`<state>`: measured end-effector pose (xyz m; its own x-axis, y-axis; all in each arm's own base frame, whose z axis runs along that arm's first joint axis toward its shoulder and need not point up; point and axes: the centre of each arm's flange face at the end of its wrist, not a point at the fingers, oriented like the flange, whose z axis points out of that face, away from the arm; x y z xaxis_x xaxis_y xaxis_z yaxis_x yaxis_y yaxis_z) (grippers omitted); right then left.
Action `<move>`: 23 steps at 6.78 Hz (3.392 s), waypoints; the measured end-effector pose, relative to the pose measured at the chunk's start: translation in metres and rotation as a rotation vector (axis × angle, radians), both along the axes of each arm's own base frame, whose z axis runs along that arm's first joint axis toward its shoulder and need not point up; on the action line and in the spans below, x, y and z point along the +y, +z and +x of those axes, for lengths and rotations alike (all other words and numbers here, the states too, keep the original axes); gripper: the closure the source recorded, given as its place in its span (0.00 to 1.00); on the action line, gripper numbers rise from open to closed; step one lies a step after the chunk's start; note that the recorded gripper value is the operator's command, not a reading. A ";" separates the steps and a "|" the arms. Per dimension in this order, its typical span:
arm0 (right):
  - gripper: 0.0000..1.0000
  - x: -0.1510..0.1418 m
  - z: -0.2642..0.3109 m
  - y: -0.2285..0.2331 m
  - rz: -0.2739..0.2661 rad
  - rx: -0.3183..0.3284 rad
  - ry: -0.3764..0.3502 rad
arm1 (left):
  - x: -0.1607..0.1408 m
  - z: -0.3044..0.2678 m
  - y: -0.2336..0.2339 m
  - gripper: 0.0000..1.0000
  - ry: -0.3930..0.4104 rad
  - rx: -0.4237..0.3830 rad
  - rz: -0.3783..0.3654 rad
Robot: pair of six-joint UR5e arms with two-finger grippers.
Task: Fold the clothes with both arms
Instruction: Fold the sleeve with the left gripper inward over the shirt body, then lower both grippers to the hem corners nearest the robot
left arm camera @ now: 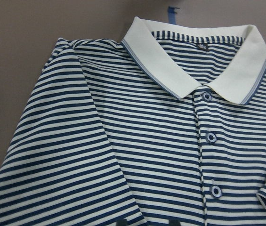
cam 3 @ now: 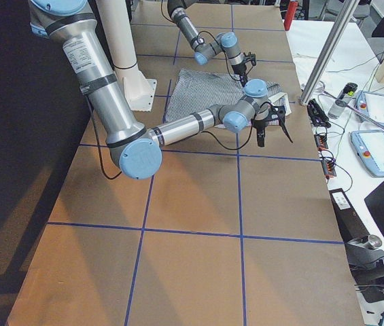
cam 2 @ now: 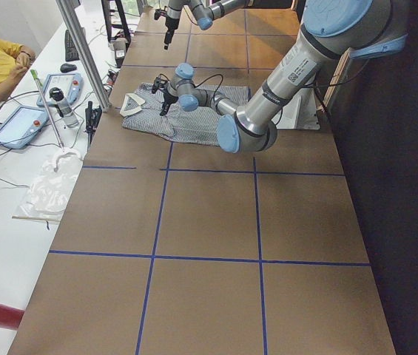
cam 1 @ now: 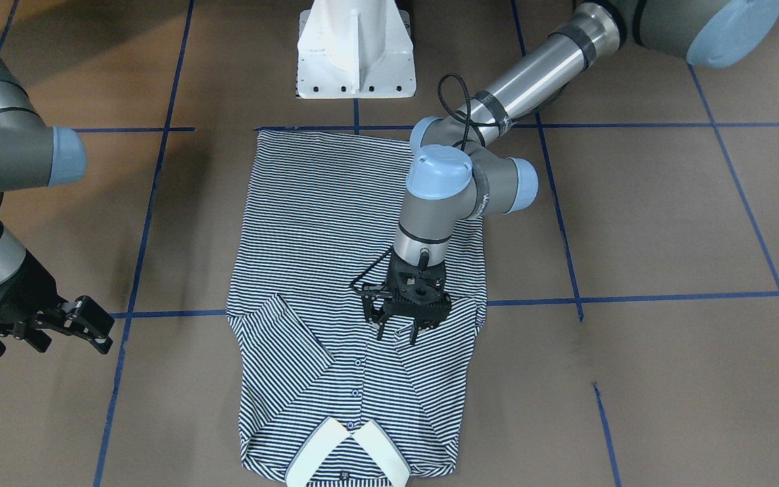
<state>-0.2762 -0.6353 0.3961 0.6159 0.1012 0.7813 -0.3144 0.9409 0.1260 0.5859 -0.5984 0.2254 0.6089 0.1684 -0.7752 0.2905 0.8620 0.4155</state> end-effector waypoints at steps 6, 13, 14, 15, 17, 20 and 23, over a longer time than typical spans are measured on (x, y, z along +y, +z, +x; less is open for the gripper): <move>0.03 0.238 -0.097 -0.042 -0.108 -0.133 0.045 | 0.113 -0.124 0.032 0.00 0.163 0.058 0.076; 0.09 0.413 -0.155 -0.079 -0.234 -0.094 0.137 | 0.305 -0.153 0.140 0.43 0.068 0.107 -0.240; 0.09 0.414 -0.156 -0.079 -0.233 -0.094 0.138 | 0.325 -0.141 0.149 0.44 0.056 0.098 -0.269; 0.08 0.414 -0.156 -0.079 -0.233 -0.093 0.138 | 0.335 -0.135 0.155 0.45 0.054 0.089 -0.282; 0.08 0.414 -0.156 -0.078 -0.232 -0.092 0.138 | 0.342 -0.130 0.159 0.48 0.057 0.082 -0.288; 0.08 0.414 -0.156 -0.078 -0.233 -0.091 0.139 | 0.350 -0.123 0.163 0.55 0.073 0.072 -0.291; 0.08 0.414 -0.156 -0.077 -0.233 -0.090 0.138 | 0.351 -0.122 0.163 0.68 0.076 0.071 -0.291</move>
<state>-0.4318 -0.2214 0.3186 0.5132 0.3626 0.7779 -0.4422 0.8885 -0.1225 0.4643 -0.2469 0.3881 0.5454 -0.0234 -0.8378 0.2398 0.9622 0.1292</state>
